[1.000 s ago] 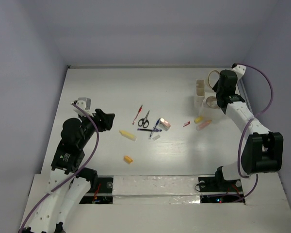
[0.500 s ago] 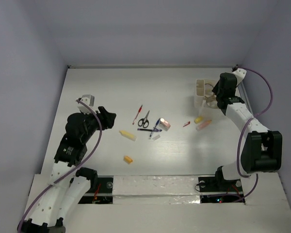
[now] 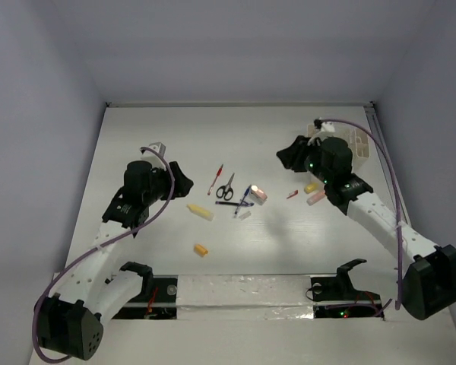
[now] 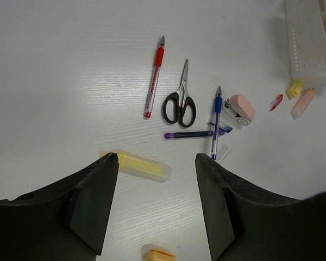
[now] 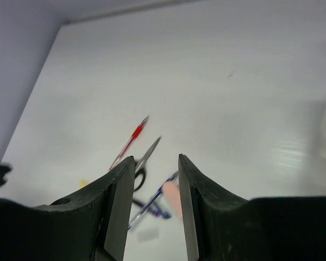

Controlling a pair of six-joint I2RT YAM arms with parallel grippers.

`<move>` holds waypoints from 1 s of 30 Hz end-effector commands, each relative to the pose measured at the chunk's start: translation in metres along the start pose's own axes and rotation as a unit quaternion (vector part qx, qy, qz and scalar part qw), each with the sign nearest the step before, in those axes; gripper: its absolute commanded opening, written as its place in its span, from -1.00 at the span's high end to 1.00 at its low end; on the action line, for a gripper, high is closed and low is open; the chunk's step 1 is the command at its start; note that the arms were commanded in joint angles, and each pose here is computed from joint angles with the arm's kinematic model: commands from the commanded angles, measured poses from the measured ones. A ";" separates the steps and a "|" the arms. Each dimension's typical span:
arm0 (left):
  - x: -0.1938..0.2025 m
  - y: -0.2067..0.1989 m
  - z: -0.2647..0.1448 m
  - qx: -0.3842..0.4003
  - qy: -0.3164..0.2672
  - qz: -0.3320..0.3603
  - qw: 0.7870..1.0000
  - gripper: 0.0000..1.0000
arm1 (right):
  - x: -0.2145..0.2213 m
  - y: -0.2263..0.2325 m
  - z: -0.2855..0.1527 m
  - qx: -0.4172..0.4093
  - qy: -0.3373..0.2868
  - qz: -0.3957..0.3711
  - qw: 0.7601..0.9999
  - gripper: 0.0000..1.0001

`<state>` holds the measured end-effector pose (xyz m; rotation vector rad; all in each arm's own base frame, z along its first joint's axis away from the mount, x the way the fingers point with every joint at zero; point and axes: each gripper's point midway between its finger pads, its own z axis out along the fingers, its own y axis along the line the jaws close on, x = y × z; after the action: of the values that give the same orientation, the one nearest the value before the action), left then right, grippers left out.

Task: Sort the stationery into containers
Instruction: Pick up the pen from the center of the board.

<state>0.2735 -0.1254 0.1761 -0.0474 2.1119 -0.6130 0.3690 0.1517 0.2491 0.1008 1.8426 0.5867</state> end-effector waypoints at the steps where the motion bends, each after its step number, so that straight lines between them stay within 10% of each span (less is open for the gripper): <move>1: -0.032 -0.025 0.002 0.034 -0.041 -0.010 0.999 -0.12 | 0.046 0.038 -0.012 -0.093 0.066 -0.010 0.993 0.13; 20: 0.012 -0.021 0.067 -0.066 -0.030 0.009 0.997 -0.13 | 0.111 0.046 -0.052 -0.170 0.133 -0.020 0.976 0.49; 30: 0.019 -0.016 0.138 -0.104 0.022 0.096 0.990 0.35 | 0.112 0.048 -0.052 -0.173 0.132 -0.023 0.976 0.49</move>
<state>0.3365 -0.1875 0.0741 0.0072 2.2896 -0.2841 0.2704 0.2089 0.1708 -0.2418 2.0290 0.8846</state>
